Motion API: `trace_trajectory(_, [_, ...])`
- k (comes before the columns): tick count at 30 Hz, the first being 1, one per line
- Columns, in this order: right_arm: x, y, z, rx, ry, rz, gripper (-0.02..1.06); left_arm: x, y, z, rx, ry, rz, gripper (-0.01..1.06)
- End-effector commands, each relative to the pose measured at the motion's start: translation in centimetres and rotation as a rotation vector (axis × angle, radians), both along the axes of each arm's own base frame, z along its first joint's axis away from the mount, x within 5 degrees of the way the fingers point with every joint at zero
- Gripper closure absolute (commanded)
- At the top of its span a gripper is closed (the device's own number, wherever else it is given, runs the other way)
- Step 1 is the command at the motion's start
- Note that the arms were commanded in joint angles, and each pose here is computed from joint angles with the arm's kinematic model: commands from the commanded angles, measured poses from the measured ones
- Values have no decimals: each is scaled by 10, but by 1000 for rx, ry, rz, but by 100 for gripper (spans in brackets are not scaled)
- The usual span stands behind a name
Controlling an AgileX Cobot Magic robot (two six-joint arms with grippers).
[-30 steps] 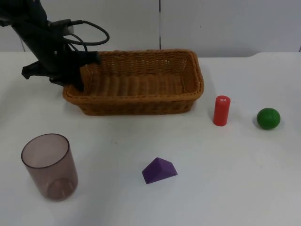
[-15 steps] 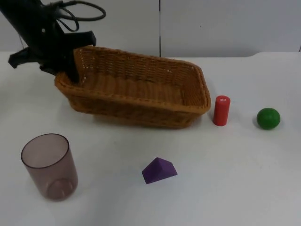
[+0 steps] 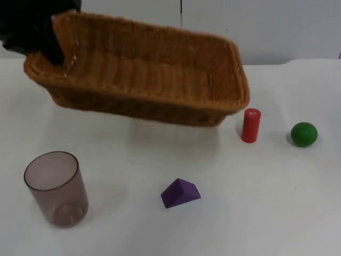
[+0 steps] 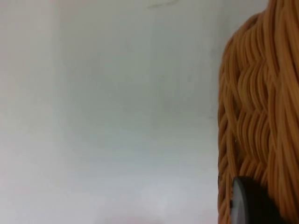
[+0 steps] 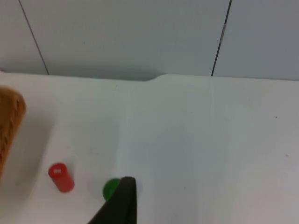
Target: Pick up the basket with the left hand and place the triangular block into the basket with the right hand.
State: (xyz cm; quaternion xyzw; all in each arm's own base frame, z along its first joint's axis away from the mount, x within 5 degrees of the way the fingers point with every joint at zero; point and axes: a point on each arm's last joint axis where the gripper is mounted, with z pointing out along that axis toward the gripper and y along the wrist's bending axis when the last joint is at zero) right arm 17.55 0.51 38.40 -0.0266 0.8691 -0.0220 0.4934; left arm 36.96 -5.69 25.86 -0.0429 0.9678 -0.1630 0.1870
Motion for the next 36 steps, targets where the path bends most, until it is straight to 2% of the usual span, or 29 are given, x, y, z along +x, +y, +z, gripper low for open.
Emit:
trace_trajectory(1, [-3, 0, 0, -38, 22, 22, 0, -9, -5, 23, -97, -42, 55, 105])
trace_trajectory(5, [-4, 0, -1, -54, 47, 31, 0, -23, -7, 44, -139, -60, 49, 105])
trace_trajectory(10, [-6, 6, -4, -20, 76, 93, 0, -36, -5, 62, -143, -92, 82, 105])
trace_trajectory(12, [-7, 14, -6, 0, 101, 180, 0, -42, -4, 60, -135, -87, 81, 105])
trace_trajectory(13, [-8, 16, -7, -8, 117, 218, 0, -43, -2, 57, -128, -78, 89, 105])
trace_trajectory(14, [-8, 16, -7, -8, 117, 218, 0, -43, -2, 57, -128, -78, 89, 105])
trace_trajectory(17, [-5, 23, -14, -6, 182, 311, 0, -40, 13, 54, -121, -78, 169, 105])
trace_trajectory(18, [-5, 23, -14, -6, 182, 311, 0, -40, 13, 54, -121, -78, 169, 105])
trace_trajectory(21, [3, 32, -23, 20, 239, 421, 0, -36, 40, 55, -163, -82, 331, 105])
trace_trajectory(24, [16, 43, -35, 3, 288, 554, 0, -34, 55, 56, -181, -94, 397, 105])
trace_trajectory(25, [16, 43, -35, 3, 288, 554, 0, -34, 55, 56, -181, -94, 397, 105])
trace_trajectory(31, [60, 87, -83, -148, 374, 818, 0, -34, 60, 56, -187, -103, 412, 105])
trace_trajectory(32, [60, 87, -83, -148, 374, 818, 0, -34, 60, 56, -187, -103, 412, 105])
trace_trajectory(36, [87, 130, -137, -270, 430, 1000, 0, -34, 60, 56, -186, -104, 410, 105])
